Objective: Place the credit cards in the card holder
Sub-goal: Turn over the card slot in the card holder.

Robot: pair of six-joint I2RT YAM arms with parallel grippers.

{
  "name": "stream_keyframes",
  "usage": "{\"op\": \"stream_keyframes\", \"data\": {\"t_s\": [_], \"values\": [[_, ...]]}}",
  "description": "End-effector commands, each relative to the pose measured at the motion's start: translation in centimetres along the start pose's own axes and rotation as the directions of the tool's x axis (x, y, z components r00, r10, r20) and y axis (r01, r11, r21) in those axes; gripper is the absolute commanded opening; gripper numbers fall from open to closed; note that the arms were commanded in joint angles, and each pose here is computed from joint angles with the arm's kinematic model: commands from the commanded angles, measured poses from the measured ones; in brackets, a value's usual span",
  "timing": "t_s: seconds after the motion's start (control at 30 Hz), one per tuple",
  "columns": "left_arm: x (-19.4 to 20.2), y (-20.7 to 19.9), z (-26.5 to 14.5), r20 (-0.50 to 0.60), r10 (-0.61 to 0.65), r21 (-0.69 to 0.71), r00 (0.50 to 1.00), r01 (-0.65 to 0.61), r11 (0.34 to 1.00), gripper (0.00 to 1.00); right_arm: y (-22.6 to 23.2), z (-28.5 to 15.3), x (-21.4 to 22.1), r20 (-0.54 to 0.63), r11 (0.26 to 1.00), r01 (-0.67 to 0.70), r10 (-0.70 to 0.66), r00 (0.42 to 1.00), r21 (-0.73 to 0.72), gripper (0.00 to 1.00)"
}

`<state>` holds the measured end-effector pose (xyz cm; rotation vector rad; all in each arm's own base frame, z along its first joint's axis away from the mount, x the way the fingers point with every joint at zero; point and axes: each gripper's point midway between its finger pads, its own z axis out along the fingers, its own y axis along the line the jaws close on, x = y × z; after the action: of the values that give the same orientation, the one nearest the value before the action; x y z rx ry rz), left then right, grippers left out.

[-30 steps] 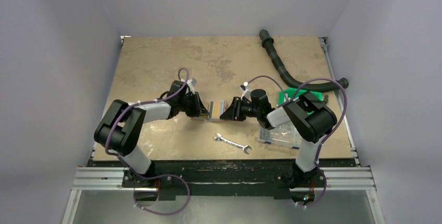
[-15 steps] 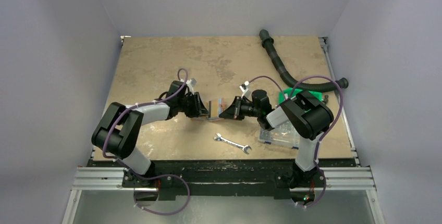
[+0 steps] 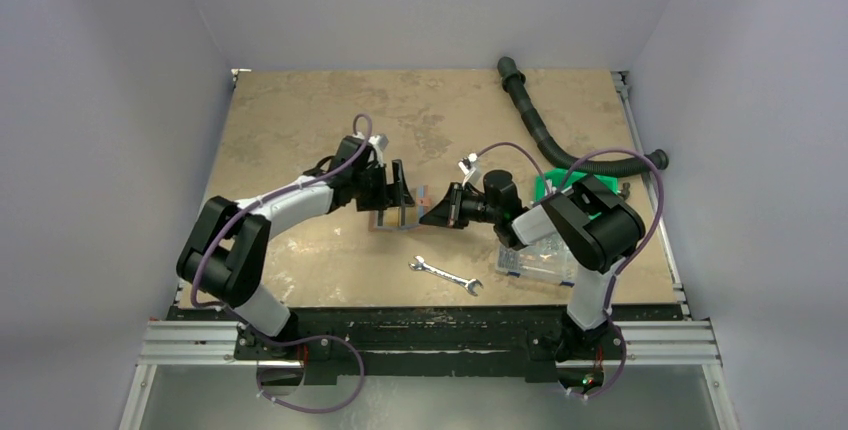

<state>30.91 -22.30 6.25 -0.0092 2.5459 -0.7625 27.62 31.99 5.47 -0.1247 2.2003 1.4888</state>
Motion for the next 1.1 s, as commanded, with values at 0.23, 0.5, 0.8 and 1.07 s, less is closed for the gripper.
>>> {"op": "stream_keyframes", "data": {"t_s": [0.23,0.5,0.8,1.07], "values": [[-1.2,-0.8,2.2,-0.008,0.106,-0.128,0.994,-0.106,0.986,0.81,4.1,-0.5,-2.6,0.053,0.988,0.122,-0.117,0.992,-0.091,0.0],[-0.8,0.7,2.2,-0.025,0.129,-0.195,0.991,-0.131,0.972,0.76,4.2,-0.6,-2.8,0.053,0.987,0.14,-0.136,0.989,-0.073,0.0],[-1.7,2.6,-0.3,-0.007,0.158,-0.291,0.987,-0.153,0.944,0.75,4.8,-1.1,-3.0,0.046,0.983,0.175,-0.172,0.984,-0.063,0.0],[-3.7,-3.3,-3.2,0.098,0.126,-0.033,0.987,-0.123,0.992,0.83,4.4,-1.5,-4.8,-0.004,0.941,0.302,-0.305,0.952,0.153,0.0]]}}
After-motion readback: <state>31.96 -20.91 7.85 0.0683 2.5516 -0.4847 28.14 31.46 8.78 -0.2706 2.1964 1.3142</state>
